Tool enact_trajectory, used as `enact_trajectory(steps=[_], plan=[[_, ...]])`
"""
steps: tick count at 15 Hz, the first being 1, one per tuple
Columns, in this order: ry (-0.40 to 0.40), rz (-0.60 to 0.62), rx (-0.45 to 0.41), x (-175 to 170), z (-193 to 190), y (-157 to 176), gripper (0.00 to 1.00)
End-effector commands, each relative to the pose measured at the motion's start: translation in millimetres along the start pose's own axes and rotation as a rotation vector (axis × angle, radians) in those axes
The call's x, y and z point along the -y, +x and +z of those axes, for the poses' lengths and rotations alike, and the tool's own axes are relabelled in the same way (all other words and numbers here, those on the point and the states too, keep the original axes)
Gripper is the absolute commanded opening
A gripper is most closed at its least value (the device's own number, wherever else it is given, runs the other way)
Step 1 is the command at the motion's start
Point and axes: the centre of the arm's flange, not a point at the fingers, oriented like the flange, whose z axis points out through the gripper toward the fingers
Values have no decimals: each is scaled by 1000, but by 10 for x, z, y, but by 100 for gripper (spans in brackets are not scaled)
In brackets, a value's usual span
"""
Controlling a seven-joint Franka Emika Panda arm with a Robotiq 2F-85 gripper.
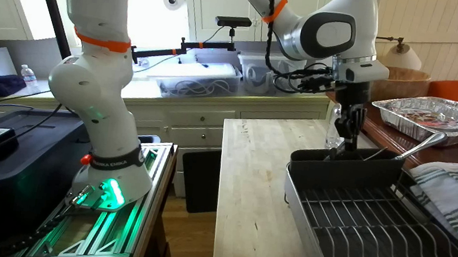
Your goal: Put the fork on the table
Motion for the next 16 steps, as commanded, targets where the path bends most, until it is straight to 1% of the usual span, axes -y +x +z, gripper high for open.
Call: enact_trajectory(steps=[1, 5, 9, 12, 14, 16], plan=[[5, -1, -21, 19, -35, -50, 2], [35, -3, -54, -34, -300, -87, 2], [59, -21, -86, -17, -555, -144, 2], [71, -50, -126, -22, -767, -234, 2], [78, -76, -138, -9, -910, -308, 2], [81, -109, -189, 11, -1068, -392, 2]])
